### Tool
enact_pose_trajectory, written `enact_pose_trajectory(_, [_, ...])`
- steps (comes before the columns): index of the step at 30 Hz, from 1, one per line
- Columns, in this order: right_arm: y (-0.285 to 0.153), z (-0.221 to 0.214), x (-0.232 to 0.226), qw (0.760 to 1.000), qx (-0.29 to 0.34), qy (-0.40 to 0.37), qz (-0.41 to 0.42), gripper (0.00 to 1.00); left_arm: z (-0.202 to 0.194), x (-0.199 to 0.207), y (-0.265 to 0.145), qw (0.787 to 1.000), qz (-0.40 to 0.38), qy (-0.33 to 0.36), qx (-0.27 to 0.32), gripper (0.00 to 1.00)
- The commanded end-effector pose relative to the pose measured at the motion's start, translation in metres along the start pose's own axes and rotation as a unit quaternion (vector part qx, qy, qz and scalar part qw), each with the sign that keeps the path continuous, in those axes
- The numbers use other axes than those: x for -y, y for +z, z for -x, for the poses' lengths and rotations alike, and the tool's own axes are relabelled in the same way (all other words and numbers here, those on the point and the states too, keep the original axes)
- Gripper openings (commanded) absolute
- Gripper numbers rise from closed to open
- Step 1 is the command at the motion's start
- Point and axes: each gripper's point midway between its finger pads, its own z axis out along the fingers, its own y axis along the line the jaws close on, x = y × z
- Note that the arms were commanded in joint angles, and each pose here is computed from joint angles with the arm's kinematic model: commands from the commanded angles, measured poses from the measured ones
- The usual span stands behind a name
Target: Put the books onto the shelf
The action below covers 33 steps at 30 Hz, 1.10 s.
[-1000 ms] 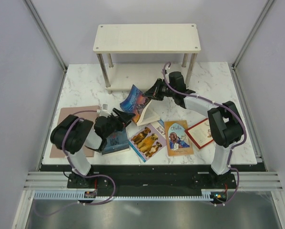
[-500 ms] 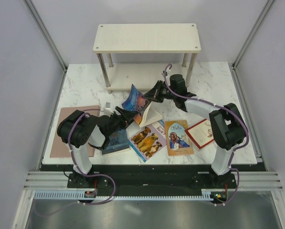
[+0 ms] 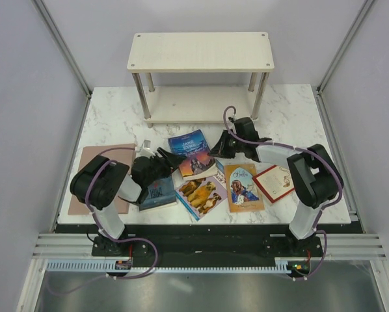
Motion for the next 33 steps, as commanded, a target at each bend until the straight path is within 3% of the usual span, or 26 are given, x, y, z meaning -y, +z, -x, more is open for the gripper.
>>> enact_pose_trajectory(1, [0.007,-0.077,0.045,0.989,-0.132,0.001,-0.065,0.0,0.021,0.088,0.002,0.983,-0.158,0.084,0.043,0.68])
enact_pose_trajectory(7, [0.02,-0.099,0.068,0.983,-0.161,-0.008,-0.09,0.0,0.001,0.091,0.021,0.982,-0.148,0.12,-0.007,0.63])
enact_pose_trajectory(10, [0.025,-0.099,0.064,0.984,-0.155,-0.02,-0.085,0.0,-0.014,0.086,0.037,0.982,-0.112,0.152,-0.03,0.71])
enact_pose_trajectory(12, [0.026,-0.095,0.061,0.985,-0.148,-0.027,-0.084,0.0,-0.021,0.083,0.041,0.981,-0.095,0.165,-0.04,0.66])
enact_pose_trajectory(13, [0.027,-0.091,0.059,0.986,-0.143,-0.03,-0.082,0.0,-0.024,0.084,0.042,0.98,-0.095,0.171,-0.042,0.61])
enact_pose_trajectory(17, [0.027,-0.087,0.054,0.986,-0.14,-0.041,-0.075,0.0,-0.024,0.086,0.04,0.978,-0.093,0.179,-0.043,0.02])
enact_pose_trajectory(19, [0.026,-0.083,0.054,0.987,-0.132,-0.052,-0.075,0.04,-0.022,0.085,0.037,0.976,-0.08,0.196,-0.044,0.02])
enact_pose_trajectory(23, [0.009,-0.06,0.045,0.988,-0.077,-0.112,-0.079,0.24,-0.007,0.119,0.022,0.96,-0.096,0.26,-0.04,0.02])
enact_pose_trajectory(24, [0.006,-0.058,0.042,0.987,-0.068,-0.121,-0.075,0.43,-0.002,0.129,0.021,0.951,-0.103,0.289,-0.034,0.02])
enact_pose_trajectory(26, [-0.004,-0.049,0.024,0.988,-0.038,-0.148,-0.036,0.6,0.001,0.138,0.014,0.942,-0.11,0.315,-0.036,0.02])
enact_pose_trajectory(27, [-0.007,-0.048,0.018,0.987,-0.03,-0.159,-0.024,0.75,0.006,0.149,0.006,0.933,-0.125,0.337,-0.022,0.02])
enact_pose_trajectory(30, [-0.022,-0.042,-0.005,0.983,0.007,-0.181,0.035,0.9,0.019,0.16,-0.008,0.925,-0.131,0.357,0.001,0.02])
enact_pose_trajectory(33, [-0.042,-0.032,-0.036,0.97,0.059,-0.2,0.126,0.94,0.028,0.169,-0.017,0.921,-0.144,0.361,0.012,0.02])
